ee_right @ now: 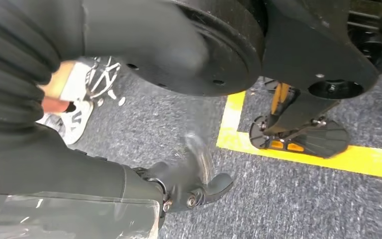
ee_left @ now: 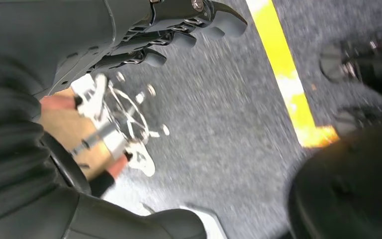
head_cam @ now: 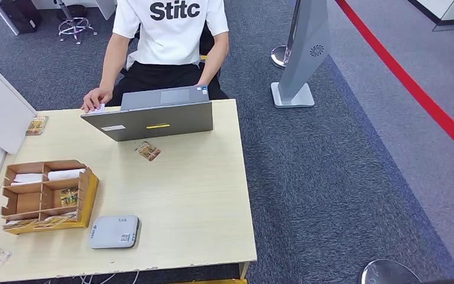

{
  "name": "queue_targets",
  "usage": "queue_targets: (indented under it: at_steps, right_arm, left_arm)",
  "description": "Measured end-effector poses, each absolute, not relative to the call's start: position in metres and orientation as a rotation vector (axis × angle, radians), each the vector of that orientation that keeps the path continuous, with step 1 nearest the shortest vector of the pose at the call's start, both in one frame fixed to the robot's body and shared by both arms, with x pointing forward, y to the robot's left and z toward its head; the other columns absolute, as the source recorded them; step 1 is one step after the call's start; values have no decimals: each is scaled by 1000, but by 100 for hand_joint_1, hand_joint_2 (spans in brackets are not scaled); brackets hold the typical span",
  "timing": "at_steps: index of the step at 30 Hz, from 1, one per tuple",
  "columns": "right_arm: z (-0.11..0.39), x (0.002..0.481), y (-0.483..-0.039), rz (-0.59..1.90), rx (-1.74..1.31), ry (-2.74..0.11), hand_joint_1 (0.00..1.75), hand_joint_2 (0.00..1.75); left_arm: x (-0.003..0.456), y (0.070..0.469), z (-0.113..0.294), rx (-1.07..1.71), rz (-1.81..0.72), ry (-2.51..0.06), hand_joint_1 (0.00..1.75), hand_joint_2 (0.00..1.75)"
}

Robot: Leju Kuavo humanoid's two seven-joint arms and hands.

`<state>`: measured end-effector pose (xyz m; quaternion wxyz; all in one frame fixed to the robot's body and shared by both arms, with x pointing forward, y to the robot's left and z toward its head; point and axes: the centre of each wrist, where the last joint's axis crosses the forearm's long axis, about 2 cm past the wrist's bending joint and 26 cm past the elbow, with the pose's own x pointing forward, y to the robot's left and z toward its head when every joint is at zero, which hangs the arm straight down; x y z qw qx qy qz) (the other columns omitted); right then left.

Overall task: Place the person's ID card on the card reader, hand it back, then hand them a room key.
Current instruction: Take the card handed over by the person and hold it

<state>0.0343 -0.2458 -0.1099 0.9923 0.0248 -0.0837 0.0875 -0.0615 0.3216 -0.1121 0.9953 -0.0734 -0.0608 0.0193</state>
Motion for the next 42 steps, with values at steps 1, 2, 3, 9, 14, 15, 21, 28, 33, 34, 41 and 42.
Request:
queue_targets:
  at_steps: [1,2,3,9,14,15,21,28,33,34,41,42]
  right_arm:
    - [-110,35,-245,188,48,-163,0,87]
    - [-110,36,-245,200,47,-159,0,131]
    - [-110,38,-245,211,45,-155,0,175]
    - [-109,44,-245,255,27,-136,0,175]
    - [-109,46,-245,217,28,-125,0,175]
    - [-109,47,-244,195,30,-122,0,175]
    - [-108,52,-239,167,38,-117,0,175]
    - [-106,60,-236,175,48,-132,0,175]
    - [-106,63,-233,181,54,-139,0,175]
    - [-105,63,-232,181,55,-141,0,175]
    - [-104,65,-218,183,91,-143,0,175]
    - [-103,65,-217,183,93,-143,0,175]
  left_arm:
    - [-62,316,-112,-155,49,-120,0,175]
    - [-62,311,-112,-165,58,-119,0,175]
    - [-63,307,-112,-173,66,-118,0,175]
    - [-64,285,-112,-215,101,-117,0,175]
    - [-53,265,-113,-123,339,-293,0,175]
    - [-54,256,-112,-54,492,-379,0,175]
    - [-37,223,-110,297,1321,-556,0,175]
    - [24,224,-109,258,1431,-649,0,175]
    - [30,230,-109,272,1483,-683,0,175]
    - [31,231,-109,274,1489,-686,0,175]
    - [35,236,-109,282,1504,-698,0,175]
    - [35,237,-109,283,1506,-698,0,175]
